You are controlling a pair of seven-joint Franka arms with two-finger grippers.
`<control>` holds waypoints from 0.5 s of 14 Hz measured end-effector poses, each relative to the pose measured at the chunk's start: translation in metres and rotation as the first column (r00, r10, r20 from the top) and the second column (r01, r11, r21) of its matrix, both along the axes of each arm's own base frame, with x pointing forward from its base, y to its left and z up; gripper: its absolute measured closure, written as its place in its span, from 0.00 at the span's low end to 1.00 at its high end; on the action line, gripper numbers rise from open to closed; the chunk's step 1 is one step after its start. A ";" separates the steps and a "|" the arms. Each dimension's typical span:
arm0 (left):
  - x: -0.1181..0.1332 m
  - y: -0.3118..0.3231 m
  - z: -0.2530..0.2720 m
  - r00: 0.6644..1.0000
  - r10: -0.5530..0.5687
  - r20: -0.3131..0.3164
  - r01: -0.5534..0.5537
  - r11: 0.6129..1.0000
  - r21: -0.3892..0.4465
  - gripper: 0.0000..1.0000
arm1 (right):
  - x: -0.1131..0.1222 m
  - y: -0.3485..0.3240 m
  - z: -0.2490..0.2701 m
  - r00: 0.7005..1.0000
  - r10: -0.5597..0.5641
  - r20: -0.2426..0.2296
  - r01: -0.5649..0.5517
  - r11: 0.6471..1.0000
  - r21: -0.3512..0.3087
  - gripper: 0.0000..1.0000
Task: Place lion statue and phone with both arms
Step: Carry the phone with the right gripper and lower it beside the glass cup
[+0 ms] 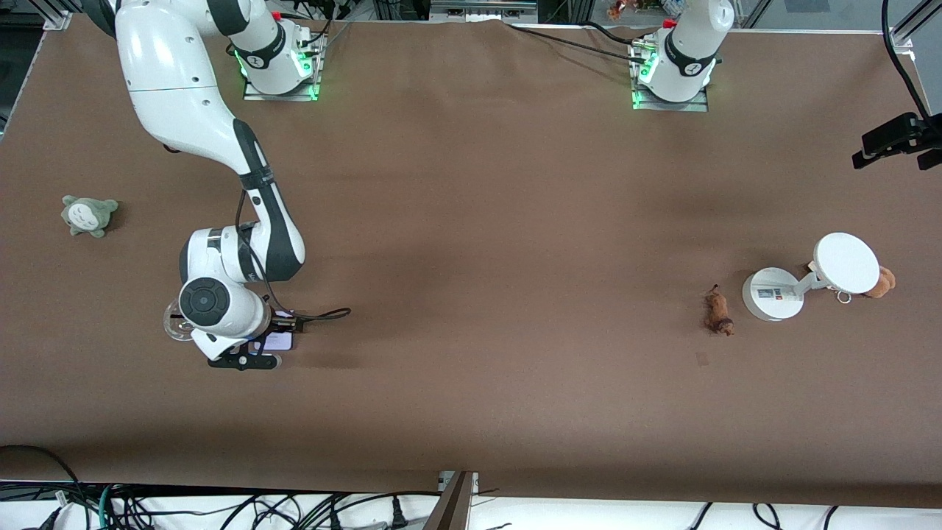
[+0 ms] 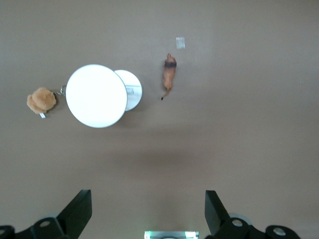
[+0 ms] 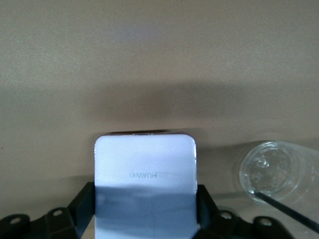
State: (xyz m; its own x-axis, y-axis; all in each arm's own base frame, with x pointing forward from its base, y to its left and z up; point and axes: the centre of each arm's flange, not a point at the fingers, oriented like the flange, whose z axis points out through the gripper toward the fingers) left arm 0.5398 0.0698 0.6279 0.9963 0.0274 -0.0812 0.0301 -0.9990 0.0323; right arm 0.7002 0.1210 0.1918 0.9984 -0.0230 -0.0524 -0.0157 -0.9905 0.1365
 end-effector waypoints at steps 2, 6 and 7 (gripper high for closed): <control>0.002 0.000 -0.002 1.000 -0.005 -0.002 0.005 1.000 0.017 0.00 | 0.003 -0.003 0.009 1.000 0.002 0.019 -0.002 1.000 0.001 0.00; 0.005 -0.008 -0.003 1.000 -0.023 0.005 0.022 0.999 0.033 0.00 | 0.010 -0.004 0.087 0.997 -0.007 0.077 0.005 1.000 0.026 0.00; 0.007 -0.009 -0.004 1.000 -0.024 0.011 0.024 0.999 0.034 0.00 | 0.008 -0.005 0.114 0.996 -0.011 0.085 0.008 0.999 0.033 0.00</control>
State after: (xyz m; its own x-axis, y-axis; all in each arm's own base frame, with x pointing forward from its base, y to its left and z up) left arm 0.5469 0.0607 0.6242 0.9976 0.0061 -0.0694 0.0060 -1.0000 -0.0018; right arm 0.7086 0.1164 0.3062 0.9990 -0.0320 0.0316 -0.0351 -0.9942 0.1015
